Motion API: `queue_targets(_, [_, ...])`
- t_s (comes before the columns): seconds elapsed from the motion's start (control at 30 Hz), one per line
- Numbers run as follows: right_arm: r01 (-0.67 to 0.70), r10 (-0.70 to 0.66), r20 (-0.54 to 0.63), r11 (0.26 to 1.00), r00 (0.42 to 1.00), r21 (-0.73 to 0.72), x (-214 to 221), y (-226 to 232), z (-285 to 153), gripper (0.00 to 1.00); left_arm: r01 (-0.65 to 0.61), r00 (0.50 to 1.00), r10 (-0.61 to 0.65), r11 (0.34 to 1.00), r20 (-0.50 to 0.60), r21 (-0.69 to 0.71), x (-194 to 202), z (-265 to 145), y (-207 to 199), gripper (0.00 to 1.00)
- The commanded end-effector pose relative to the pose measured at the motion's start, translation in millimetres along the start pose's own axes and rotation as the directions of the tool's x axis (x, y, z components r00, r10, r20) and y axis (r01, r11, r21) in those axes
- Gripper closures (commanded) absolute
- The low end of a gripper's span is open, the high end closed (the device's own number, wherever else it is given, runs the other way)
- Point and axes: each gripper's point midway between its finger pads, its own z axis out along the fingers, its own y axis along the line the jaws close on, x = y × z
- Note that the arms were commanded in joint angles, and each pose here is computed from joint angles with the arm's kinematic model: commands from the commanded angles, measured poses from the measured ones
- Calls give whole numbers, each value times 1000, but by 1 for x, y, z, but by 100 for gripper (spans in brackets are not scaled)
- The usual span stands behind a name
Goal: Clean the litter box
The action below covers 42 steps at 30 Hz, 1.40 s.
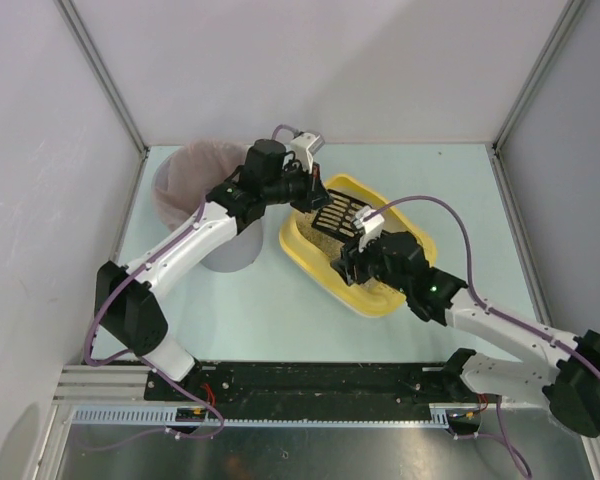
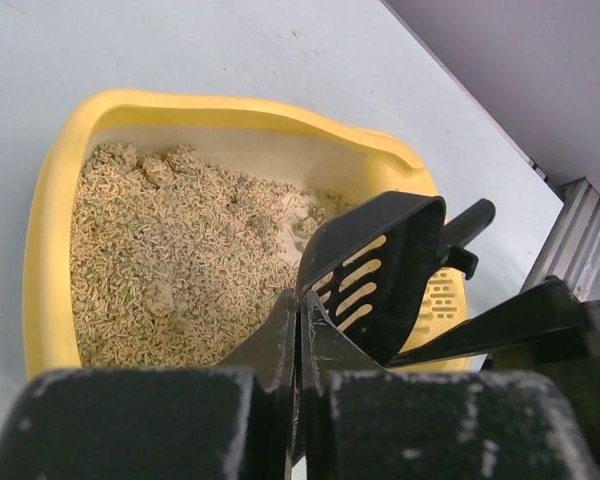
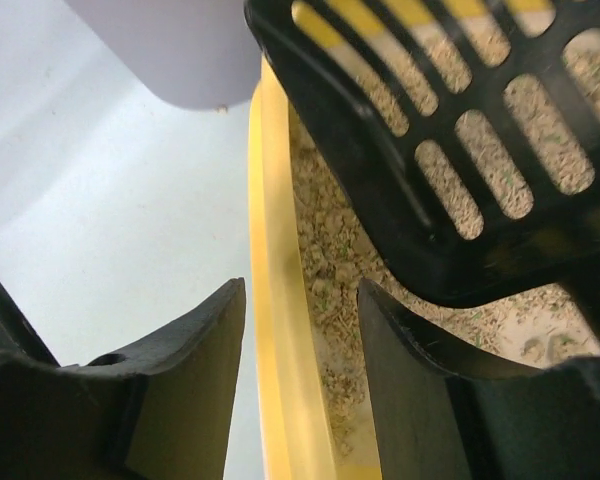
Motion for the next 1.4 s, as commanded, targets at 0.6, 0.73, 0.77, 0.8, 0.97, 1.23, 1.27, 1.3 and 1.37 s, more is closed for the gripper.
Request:
queue_targets(0.6, [14,-23,-124,997,992,-78,39,14,37,63,50,996,-49,999,76,-8,-22,-14,18,100])
queue_targets(0.73, [5,-19,-144,995,989,-96,46,21,40,74,50,996,-50,999,71,2,-21,-13,17,100])
queue_targets(0.77, [3,-18,-149,995,989,-97,48,22,40,77,53,996,-53,999,70,4,-21,-13,17,100])
queue_targets(0.8, [2,-16,-154,996,988,-95,50,22,40,79,55,996,-55,998,65,6,-19,-12,17,100])
queue_targets(0.97, [3,-21,-166,994,986,-110,55,31,42,86,59,996,-60,998,60,17,-18,-11,16,100])
queue_targets(1.23, [45,-69,-175,989,982,-139,61,32,44,94,58,997,-60,998,56,31,-18,-11,13,100])
queue_targets(1.27, [44,-72,-178,987,981,-157,62,34,44,96,59,997,-61,998,55,30,-18,-11,13,100])
queue_targets(1.3, [40,-69,-178,986,982,-161,62,32,44,97,58,997,-60,998,56,32,-18,-11,13,100])
queue_targets(1.37, [28,-68,-186,977,980,-210,63,35,43,100,59,997,-61,998,53,35,-17,-11,13,100])
